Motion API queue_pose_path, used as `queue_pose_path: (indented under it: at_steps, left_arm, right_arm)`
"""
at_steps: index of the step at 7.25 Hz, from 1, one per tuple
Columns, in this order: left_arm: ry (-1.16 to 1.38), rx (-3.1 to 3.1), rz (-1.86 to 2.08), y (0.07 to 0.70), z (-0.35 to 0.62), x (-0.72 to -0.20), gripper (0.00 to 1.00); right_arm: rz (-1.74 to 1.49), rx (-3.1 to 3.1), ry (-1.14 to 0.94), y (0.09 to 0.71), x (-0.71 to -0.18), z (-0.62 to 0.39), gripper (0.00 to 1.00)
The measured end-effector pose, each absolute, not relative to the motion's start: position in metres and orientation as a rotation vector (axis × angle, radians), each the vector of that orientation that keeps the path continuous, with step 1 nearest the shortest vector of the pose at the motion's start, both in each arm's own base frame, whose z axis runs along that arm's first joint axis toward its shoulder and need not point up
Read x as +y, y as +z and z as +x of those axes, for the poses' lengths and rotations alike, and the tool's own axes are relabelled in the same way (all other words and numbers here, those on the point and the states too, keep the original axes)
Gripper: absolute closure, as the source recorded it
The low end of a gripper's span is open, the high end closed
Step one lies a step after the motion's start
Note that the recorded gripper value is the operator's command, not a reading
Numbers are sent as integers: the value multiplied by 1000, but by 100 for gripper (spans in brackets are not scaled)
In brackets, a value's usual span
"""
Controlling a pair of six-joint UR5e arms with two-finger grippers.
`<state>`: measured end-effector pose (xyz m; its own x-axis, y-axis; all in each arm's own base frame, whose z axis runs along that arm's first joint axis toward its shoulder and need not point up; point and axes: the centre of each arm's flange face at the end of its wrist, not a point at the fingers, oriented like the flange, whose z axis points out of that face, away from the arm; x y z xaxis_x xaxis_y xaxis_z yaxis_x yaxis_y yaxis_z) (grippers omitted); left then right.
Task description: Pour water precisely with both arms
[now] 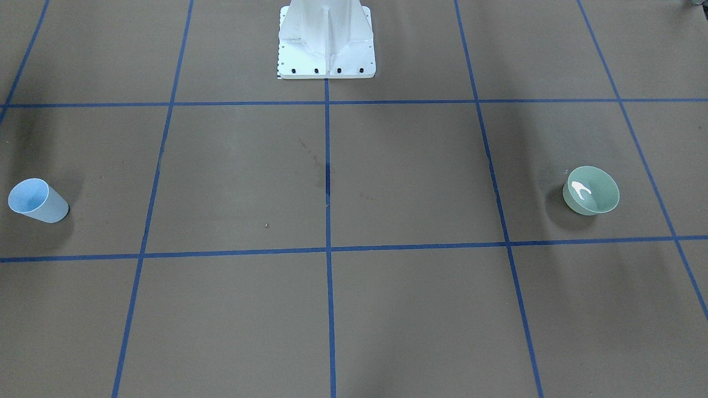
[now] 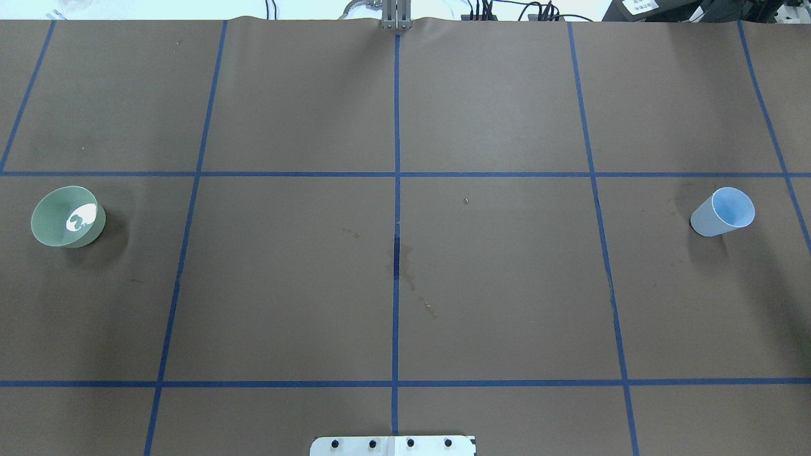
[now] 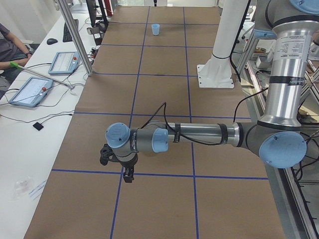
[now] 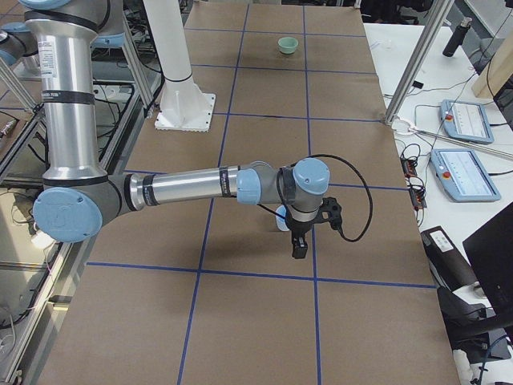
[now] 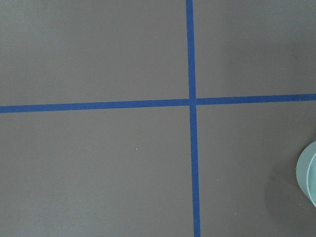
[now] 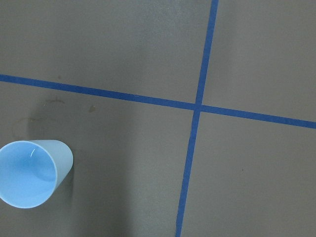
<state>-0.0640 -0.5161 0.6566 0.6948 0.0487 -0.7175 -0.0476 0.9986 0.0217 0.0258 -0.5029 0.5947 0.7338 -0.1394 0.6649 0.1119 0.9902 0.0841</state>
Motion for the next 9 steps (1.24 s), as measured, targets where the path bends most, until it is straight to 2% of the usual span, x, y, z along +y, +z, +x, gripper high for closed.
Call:
queue_pose_path:
  at_steps: [9]
  left_arm:
    - [78,800,40,649,-62,-520,0]
  right_arm:
    - [49,-731,-137,589,-504,26,0]
